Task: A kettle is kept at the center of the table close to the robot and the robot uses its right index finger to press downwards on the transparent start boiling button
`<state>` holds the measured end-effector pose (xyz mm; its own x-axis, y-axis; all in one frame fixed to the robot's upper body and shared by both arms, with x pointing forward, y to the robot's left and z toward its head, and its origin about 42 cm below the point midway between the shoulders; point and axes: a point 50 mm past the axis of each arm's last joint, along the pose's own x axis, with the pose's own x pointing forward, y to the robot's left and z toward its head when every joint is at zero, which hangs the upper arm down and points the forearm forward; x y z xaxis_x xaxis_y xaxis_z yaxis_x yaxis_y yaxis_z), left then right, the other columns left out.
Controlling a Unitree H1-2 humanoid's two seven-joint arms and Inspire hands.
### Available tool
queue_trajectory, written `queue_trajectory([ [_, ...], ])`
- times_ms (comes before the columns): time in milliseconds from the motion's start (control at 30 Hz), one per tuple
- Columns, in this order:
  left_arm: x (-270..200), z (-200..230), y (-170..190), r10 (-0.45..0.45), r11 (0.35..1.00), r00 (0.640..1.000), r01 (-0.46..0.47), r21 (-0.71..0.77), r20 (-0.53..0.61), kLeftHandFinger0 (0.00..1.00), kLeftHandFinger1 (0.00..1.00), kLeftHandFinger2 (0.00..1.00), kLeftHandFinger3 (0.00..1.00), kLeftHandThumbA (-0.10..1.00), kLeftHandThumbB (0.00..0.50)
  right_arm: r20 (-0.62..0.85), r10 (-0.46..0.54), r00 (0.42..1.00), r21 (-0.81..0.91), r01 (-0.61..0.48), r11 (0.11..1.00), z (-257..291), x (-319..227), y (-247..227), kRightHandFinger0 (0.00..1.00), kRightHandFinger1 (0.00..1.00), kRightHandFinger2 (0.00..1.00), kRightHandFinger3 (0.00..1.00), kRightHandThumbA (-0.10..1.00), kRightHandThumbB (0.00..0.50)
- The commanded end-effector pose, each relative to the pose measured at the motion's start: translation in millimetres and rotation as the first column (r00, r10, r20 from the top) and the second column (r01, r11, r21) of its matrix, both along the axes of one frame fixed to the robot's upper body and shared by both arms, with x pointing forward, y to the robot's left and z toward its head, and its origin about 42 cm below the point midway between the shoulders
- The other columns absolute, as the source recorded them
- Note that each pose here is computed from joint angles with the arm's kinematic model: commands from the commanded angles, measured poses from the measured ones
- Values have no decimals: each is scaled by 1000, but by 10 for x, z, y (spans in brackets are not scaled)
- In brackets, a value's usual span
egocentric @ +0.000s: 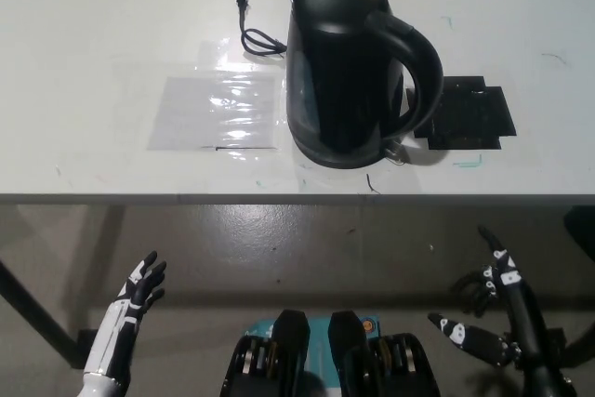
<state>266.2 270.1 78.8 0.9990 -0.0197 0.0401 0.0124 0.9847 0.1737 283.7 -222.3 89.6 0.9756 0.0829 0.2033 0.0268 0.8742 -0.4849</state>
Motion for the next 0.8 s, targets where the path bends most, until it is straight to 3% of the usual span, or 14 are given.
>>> queue_trajectory([
  [0, 73, 270, 0, -91, 995, 980, 83, 54, 176, 1000, 1000, 1000, 1000, 1000, 280, 384, 83, 920, -466, 115, 877, 1010, 260, 358, 0, 0, 0, 1000, 1000, 281],
  [767, 117, 315, -14, -99, 995, 976, 94, 36, 196, 1000, 1000, 1000, 1000, 1000, 276, 231, 56, 971, -591, 95, 801, 812, 850, 587, 0, 0, 0, 1000, 1000, 260],
])
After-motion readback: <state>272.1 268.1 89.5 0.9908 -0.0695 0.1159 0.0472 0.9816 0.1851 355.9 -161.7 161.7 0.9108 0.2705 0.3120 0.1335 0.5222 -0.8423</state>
